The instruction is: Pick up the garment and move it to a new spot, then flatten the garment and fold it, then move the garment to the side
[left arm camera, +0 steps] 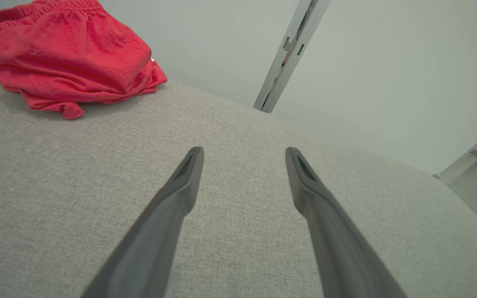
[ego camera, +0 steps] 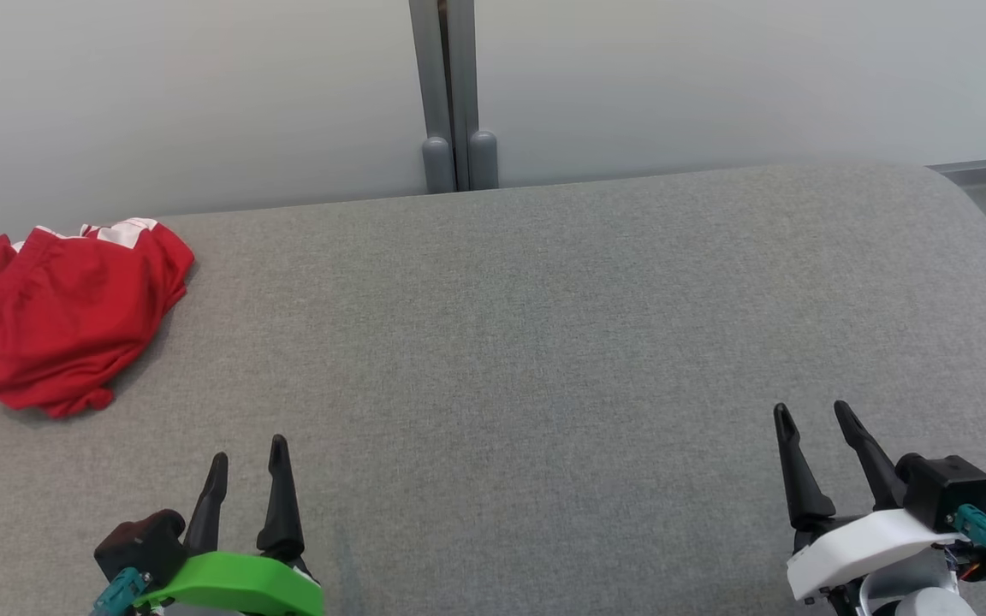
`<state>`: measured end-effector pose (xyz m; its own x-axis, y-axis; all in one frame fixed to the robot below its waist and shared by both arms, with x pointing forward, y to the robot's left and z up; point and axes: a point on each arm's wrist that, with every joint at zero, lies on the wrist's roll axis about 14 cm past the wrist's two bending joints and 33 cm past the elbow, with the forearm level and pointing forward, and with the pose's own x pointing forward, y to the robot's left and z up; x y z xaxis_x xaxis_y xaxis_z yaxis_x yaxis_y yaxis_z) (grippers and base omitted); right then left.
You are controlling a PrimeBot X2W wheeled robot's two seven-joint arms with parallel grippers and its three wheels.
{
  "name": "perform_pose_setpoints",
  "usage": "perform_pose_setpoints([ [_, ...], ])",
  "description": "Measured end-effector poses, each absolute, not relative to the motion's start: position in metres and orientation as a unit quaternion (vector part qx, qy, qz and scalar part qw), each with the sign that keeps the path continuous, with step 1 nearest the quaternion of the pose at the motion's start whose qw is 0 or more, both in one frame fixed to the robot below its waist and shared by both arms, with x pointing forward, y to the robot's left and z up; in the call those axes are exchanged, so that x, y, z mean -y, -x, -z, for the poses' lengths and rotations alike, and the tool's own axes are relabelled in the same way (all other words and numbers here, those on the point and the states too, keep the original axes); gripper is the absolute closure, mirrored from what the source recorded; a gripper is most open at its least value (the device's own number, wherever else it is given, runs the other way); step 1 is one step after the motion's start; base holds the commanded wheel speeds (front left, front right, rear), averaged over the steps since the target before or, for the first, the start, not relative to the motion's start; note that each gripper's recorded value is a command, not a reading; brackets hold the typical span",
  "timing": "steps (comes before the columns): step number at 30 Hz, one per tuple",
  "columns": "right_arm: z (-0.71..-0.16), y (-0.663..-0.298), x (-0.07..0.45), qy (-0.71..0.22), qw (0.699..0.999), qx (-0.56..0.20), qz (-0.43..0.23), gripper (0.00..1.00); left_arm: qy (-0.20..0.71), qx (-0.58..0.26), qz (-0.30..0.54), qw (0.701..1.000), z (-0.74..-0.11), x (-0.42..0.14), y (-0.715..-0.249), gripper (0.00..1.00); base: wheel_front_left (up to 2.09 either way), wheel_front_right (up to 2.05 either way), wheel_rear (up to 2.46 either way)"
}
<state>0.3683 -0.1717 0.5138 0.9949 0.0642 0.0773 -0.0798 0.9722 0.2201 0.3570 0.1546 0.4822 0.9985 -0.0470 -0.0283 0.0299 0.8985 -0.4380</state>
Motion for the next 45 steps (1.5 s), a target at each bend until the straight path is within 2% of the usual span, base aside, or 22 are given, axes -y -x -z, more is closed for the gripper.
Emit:
perform_pose_setpoints([
  [32, -0.52, -0.362, 0.162, 0.002, 0.996, 0.06, -0.061, 0.0, 0.138, -0.015, 0.037, 0.99, -0.474, -0.146, -0.347, 0.0, 0.0, 0.0, 0.0],
  [45, -0.519, -0.363, 0.161, 0.002, 0.996, 0.059, -0.063, 0.0, 0.133, -0.017, 0.034, 0.99, -0.472, -0.148, -0.346, 0.0, 0.0, 0.0, 0.0],
])
